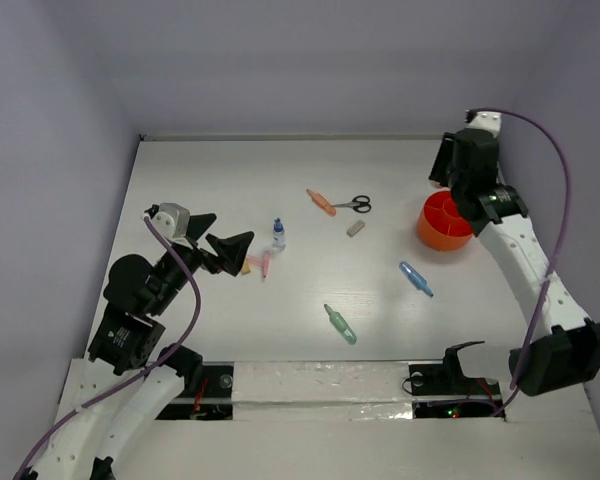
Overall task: Sort the stationery into containers
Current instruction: Place the stationery in the storage box.
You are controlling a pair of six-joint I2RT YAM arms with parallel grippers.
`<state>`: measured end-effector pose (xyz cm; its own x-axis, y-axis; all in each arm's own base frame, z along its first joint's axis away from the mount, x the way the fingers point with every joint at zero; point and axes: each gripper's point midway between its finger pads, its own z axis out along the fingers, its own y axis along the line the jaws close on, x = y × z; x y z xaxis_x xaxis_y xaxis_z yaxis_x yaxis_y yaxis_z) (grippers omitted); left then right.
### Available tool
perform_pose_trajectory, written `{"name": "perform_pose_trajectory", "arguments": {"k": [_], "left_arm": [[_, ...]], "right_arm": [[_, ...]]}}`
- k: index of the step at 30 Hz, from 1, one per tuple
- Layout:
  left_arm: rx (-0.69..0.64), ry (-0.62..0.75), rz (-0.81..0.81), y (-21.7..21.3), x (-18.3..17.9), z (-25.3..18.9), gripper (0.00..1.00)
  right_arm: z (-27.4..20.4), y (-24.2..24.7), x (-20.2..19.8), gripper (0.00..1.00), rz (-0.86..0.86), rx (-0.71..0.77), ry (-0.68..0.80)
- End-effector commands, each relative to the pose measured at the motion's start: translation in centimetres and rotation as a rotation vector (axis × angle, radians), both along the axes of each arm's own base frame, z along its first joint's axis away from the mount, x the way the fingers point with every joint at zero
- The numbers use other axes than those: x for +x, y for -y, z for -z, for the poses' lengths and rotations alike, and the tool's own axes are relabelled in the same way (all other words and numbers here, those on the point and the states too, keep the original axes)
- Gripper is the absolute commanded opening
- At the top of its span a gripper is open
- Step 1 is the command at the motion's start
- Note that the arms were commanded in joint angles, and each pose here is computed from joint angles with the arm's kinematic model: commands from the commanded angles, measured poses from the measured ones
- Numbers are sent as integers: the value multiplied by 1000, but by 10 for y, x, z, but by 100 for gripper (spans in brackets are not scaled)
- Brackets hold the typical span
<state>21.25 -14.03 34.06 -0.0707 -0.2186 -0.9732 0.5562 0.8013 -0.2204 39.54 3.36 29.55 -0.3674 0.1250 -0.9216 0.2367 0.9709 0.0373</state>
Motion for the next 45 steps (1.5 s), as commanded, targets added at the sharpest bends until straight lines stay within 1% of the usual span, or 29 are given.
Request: {"name": "perform_pose_trajectory", "arguments": {"k": [1,3,10,17,22,31,36,40,42,43,44,45], "left_arm": [[-27,63,25,2,-7,-16,99],[-28,61,37,5,-8,-16,99],[-29,60,52,8,-11,-16,99],[-27,56,52,9,-10,-15,99],[-27,56,61,10,-11,-15,99],[-19,40,85,17,-11,-10,99],[-18,37,77,16,-10,-10,99],[-15,33,72,16,-9,-9,99],[-14,28,71,16,-8,-8,99],[-12,28,72,16,-7,-7,99],[-10,24,72,17,-7,-6,99],[-11,25,71,17,-7,-7,99]], "right_arm": [[-43,44,-10,13,136,-12,122],[-43,56,-12,13,164,-10,126],[-25,79,-8,13,218,-27,86],[-11,72,-2,12,192,0,66],[13,69,-11,12,185,18,21],[35,73,-23,13,210,34,-10],[56,71,-17,16,207,32,-59],[65,74,-11,26,224,17,-79],[66,77,-9,36,239,6,-76],[64,77,-7,47,240,5,-72],[61,77,-4,65,235,4,-66],[59,76,-3,74,230,5,-62]]}}
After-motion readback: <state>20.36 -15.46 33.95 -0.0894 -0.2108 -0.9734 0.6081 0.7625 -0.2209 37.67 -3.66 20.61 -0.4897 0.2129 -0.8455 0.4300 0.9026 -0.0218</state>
